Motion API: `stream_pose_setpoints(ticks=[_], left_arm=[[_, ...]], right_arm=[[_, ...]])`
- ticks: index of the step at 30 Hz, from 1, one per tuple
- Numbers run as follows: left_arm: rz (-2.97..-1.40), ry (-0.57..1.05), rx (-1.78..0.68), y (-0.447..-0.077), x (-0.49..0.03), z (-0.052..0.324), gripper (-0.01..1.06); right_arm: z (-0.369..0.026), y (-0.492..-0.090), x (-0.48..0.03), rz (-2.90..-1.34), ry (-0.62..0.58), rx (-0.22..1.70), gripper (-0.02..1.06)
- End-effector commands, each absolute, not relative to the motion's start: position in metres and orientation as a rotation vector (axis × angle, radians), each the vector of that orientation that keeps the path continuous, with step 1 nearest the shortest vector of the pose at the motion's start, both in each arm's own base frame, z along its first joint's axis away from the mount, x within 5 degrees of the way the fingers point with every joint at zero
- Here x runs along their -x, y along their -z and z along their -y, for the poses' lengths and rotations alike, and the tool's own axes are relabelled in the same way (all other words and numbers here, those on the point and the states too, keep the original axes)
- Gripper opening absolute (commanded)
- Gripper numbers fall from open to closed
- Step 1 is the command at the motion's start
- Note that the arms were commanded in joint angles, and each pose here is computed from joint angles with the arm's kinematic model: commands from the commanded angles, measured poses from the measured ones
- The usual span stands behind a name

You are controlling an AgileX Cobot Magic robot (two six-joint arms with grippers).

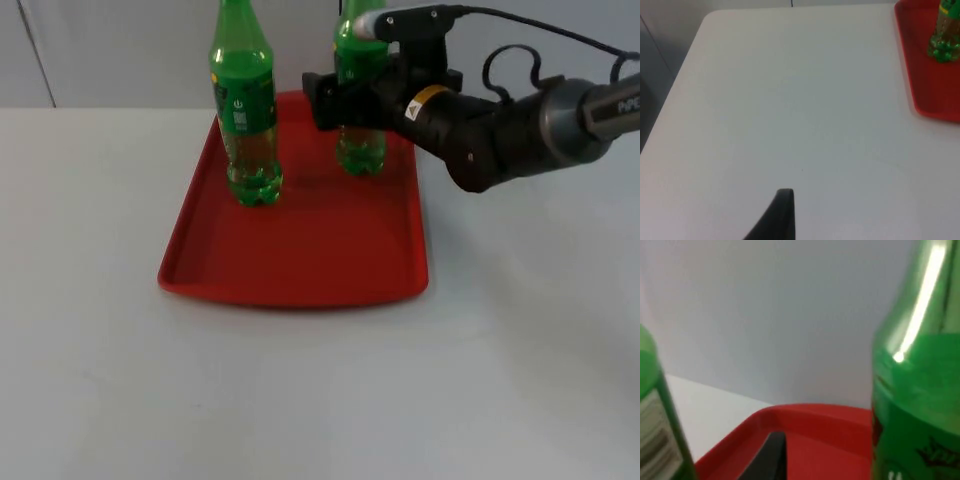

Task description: Place the bottle upright on the tray.

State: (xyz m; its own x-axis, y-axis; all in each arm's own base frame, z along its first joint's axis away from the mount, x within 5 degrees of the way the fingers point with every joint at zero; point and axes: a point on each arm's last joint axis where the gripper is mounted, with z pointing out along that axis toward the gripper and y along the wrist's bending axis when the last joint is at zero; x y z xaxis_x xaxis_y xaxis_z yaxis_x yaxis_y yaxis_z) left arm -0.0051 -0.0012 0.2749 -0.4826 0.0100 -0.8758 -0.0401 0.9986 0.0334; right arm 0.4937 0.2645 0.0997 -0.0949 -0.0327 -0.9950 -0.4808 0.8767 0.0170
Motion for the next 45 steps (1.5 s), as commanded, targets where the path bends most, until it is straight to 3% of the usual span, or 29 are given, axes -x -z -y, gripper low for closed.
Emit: stream_pose_setpoints(ticks=[1, 5, 12, 25, 45], left_arm=[[-2.063, -0.063, 0.023, -0.275, 0.005, 0.001, 1.05], [-2.063, -0.063, 0.023, -0.275, 0.005, 0.001, 1.05], [-2.063, -0.063, 0.023, -0.275, 0.005, 0.001, 1.05], [-2.063, -0.063, 0.023, -0.275, 0.005, 0.001, 1.05], [-2.063, -0.063, 0.023, -0.275, 0.005, 0.001, 1.05]], right_arm=[[-0.262, -0.109, -0.489, -1.66, -0.381, 0.401, 1.05], [-0.248, -0.123, -0.472, -1.795, -0.319, 0.332, 1.05], [-0.238, -0.148, -0.444, -1.9, -0.285, 0.358, 1.05], [-0.227, -0.204, -0.394, -2.223, -0.376, 0.527, 1.05], [-0.198, -0.251, -0.34, -2.414, -0.281, 0.71, 1.05]])
